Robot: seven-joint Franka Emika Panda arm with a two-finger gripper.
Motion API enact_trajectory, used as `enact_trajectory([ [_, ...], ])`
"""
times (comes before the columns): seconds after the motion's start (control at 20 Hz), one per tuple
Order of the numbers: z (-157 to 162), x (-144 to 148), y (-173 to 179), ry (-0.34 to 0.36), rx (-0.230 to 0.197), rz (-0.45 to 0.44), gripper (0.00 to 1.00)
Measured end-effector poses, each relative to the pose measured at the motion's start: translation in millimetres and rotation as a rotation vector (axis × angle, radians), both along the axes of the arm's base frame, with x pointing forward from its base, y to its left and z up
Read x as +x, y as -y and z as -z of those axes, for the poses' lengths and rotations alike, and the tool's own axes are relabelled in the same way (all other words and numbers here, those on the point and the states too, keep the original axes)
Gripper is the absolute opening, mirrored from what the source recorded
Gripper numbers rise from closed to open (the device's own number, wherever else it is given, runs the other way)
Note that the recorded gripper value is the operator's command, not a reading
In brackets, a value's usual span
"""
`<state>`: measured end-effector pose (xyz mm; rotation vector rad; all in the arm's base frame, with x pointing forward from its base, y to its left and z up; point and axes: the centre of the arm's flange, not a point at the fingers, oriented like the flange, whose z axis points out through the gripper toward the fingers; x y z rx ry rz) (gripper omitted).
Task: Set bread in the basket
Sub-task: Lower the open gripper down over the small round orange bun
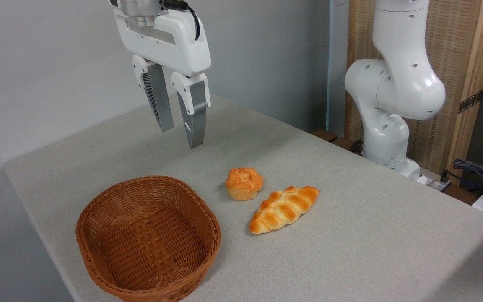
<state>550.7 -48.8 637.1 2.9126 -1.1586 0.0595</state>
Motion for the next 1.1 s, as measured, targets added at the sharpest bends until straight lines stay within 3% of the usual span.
enact_trajectory([
  [0.25, 8, -7, 0, -0.020, 0.002, 0.001, 1.00],
  [0.5, 22, -40, 17, -0.022, 0.004, 0.037, 1.00],
  [0.8, 68, -90, 44, -0.049, 0.009, 0.107, 1.00],
  [1.1, 125, -107, 49, -0.086, 0.008, 0.127, 1.00],
])
